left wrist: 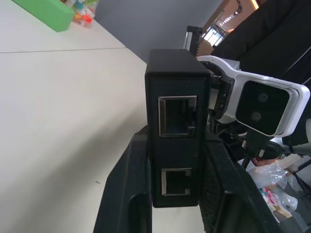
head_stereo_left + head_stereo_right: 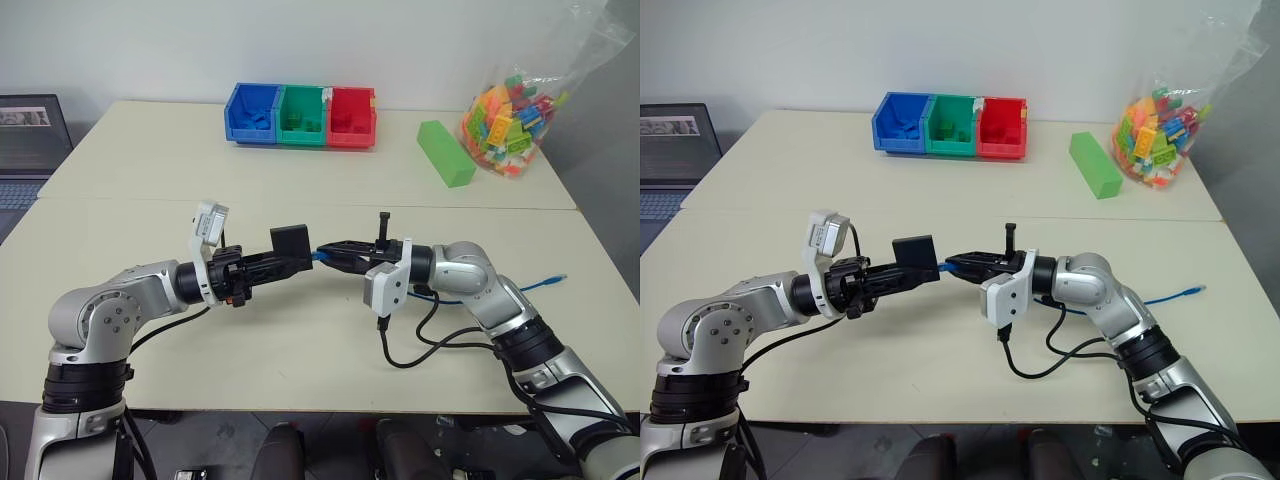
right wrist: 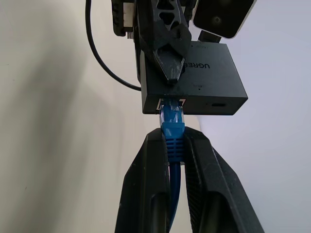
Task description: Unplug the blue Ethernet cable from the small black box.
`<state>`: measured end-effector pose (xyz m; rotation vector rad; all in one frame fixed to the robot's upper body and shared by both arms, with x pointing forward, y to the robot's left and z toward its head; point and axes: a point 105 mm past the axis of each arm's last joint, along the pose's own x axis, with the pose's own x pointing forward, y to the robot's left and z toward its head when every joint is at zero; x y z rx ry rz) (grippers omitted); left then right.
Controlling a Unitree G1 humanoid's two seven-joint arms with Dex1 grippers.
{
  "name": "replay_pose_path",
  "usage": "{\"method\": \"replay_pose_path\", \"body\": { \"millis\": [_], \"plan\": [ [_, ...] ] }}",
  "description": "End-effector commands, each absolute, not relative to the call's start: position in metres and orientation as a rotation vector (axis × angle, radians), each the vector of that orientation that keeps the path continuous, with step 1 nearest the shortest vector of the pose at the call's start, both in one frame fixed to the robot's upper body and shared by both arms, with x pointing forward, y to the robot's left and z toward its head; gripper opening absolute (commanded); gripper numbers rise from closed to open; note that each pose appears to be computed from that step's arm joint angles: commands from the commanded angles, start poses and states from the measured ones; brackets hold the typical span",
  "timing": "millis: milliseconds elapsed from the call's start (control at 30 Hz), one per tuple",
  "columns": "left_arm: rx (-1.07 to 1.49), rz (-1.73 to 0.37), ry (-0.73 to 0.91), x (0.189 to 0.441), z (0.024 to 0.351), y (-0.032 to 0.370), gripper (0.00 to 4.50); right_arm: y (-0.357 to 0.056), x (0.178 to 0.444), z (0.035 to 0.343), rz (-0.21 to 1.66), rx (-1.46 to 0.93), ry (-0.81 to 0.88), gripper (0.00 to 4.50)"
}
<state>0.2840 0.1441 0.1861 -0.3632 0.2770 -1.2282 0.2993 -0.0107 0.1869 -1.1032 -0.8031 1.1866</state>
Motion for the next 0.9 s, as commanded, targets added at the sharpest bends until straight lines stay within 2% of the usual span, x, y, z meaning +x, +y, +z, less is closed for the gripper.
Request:
{"method": "replay_pose_path", "body": {
  "millis": [33, 167, 233, 433, 533, 767, 900],
  "plan": [
    [-0.349, -1.232, 0.252, 0.286, 0.192, 0.143, 0.80, -0.006, 0.291, 0.193, 1.196, -1.115, -0.857, 0.13],
    [-0.325, -1.218, 0.249, 0.288, 0.190, 0.145, 0.80, -0.012, 0.293, 0.184, 1.220, -1.156, -0.807, 0.13],
    [-0.314, -1.223, 0.250, 0.287, 0.190, 0.144, 0.80, -0.014, 0.293, 0.186, 1.215, -1.153, -0.801, 0.84],
    [-0.271, -1.242, 0.222, 0.288, 0.189, 0.143, 0.80, -0.020, 0.290, 0.192, 1.229, -1.167, -0.785, 2.27],
    [-0.208, -1.267, 0.235, 0.287, 0.185, 0.144, 0.80, -0.025, 0.283, 0.202, 1.275, -1.050, -0.718, 2.30],
    [-0.081, -1.423, 0.155, 0.276, 0.195, 0.128, 0.80, -0.045, 0.275, 0.203, 1.422, -0.391, -0.149, 2.30],
    [-0.070, -1.475, 0.123, 0.272, 0.201, 0.124, 0.80, -0.047, 0.270, 0.194, 1.453, -0.219, 0.011, 2.30]
  ]
}}
